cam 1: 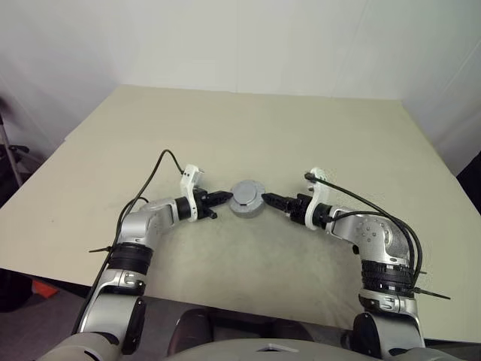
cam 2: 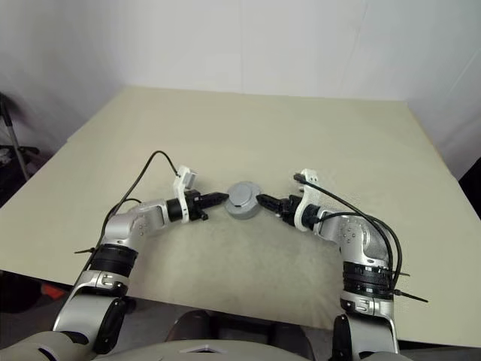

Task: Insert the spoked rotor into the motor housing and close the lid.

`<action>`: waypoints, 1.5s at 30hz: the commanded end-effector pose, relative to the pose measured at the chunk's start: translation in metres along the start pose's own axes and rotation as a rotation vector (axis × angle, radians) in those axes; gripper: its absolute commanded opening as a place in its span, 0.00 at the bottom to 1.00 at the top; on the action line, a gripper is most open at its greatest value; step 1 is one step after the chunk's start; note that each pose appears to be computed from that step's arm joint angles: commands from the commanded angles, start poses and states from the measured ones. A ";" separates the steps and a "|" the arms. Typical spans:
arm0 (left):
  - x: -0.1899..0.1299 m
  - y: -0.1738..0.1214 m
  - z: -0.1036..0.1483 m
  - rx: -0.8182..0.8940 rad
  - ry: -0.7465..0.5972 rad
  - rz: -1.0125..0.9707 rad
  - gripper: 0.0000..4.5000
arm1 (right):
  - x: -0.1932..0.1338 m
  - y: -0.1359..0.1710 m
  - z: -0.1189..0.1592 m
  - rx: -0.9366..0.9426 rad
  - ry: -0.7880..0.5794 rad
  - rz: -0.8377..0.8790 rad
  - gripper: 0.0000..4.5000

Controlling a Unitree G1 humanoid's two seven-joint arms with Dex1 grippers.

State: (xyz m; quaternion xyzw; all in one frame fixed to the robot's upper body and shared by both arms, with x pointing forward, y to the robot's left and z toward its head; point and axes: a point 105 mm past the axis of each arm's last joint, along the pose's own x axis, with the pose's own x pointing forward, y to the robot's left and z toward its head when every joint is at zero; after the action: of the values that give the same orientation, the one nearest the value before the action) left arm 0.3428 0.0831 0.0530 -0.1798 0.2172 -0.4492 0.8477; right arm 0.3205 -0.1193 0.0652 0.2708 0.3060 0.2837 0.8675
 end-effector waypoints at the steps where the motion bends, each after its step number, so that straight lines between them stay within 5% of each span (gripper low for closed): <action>1: 0.000 0.005 -0.016 -0.030 0.052 0.027 0.00 | 0.004 0.019 0.016 0.063 -0.048 0.070 0.99; 17: -0.003 0.010 -0.010 -0.011 0.037 0.047 0.00 | 0.028 0.043 -0.003 0.175 0.056 0.134 0.99; 20: -0.003 0.010 -0.010 -0.008 0.035 0.048 0.00 | 0.029 0.045 -0.005 0.197 0.064 0.150 0.87; 24: -0.002 0.010 -0.009 -0.005 0.034 0.048 0.00 | 0.029 0.045 -0.002 0.225 0.059 0.154 0.58; 34: -0.002 0.012 -0.008 -0.001 0.024 0.054 0.00 | 0.028 0.045 0.001 0.236 0.051 0.160 0.46; 45: -0.034 0.030 0.051 -0.355 -0.326 0.039 0.00 | 0.022 0.045 0.052 0.493 -0.177 0.273 0.46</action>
State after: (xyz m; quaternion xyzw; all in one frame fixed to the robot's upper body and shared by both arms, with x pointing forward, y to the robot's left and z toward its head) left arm 0.3690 0.1267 0.0717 -0.3601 0.1802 -0.3525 0.8448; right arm 0.3486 -0.0940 0.0874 0.5175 0.3023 0.2491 0.7608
